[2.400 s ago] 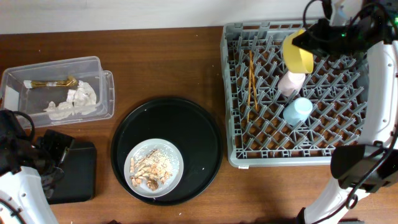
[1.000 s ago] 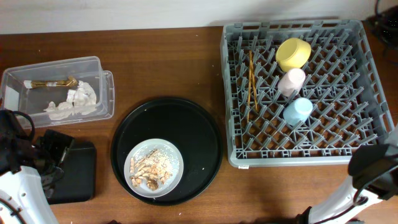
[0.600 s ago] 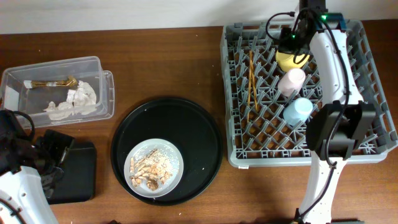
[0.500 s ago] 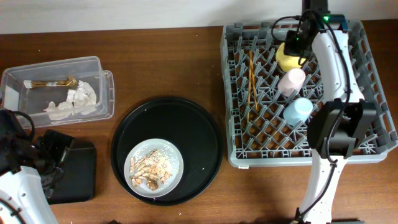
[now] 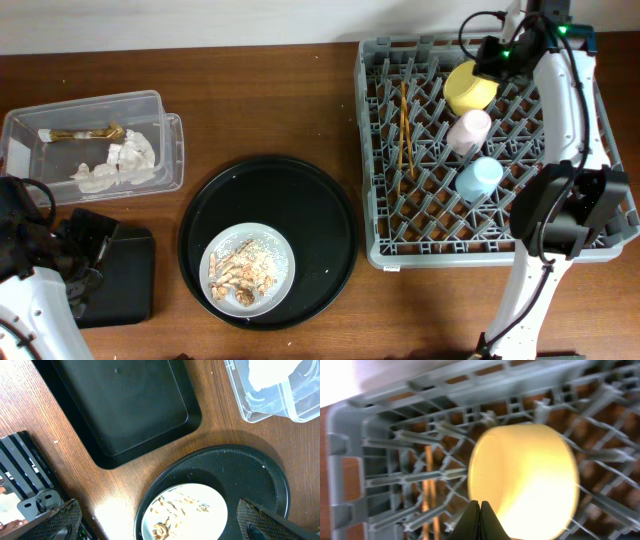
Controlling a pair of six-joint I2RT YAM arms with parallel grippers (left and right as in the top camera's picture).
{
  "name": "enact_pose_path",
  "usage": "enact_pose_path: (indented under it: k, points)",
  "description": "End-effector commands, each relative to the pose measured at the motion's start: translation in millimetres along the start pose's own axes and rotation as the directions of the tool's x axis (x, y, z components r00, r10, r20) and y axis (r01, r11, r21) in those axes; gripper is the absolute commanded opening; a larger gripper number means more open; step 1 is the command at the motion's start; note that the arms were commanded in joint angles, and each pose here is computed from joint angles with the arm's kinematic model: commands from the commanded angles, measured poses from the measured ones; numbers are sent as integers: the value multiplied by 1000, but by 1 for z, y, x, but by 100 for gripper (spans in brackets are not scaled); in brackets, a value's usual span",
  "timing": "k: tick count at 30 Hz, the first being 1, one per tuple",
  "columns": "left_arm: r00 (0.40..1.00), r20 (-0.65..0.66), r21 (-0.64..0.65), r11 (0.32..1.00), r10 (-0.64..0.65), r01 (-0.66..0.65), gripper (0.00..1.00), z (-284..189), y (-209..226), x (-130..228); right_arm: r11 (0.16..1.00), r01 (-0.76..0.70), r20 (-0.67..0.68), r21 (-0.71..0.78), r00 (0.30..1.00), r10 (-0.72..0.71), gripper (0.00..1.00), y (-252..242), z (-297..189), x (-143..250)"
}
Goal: Sort waste into correct bins and load items into the dishwasher rack
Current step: 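Adjust the yellow bowl in the rack with the right gripper, then reach the left gripper to the white plate and grasp its rim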
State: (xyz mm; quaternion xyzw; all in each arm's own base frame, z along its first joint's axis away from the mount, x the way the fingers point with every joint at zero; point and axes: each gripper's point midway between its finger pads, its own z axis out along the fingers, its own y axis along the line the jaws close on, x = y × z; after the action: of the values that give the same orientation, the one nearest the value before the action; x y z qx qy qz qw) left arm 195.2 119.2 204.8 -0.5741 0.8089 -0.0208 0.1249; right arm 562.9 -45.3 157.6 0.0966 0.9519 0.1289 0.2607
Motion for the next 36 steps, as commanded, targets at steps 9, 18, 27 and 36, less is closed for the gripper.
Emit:
enact_pose_path:
  k: [9,18,27,36]
  points:
    - [1000,7,5,1000,-7,7,99,-2,0,-1,778,-221,37,588,968,246,4,-104,2,34]
    - [1000,7,5,1000,-7,7,99,-2,0,-1,894,-299,203,334,949,242,4,-32,-136,-1]
    - [1000,7,5,1000,-7,7,99,-2,0,-1,943,-288,89,169,957,276,98,20,-214,52]
    - [1000,7,5,1000,-7,7,99,-2,0,-1,803,-451,144,391,891,430,98,-79,-246,73]
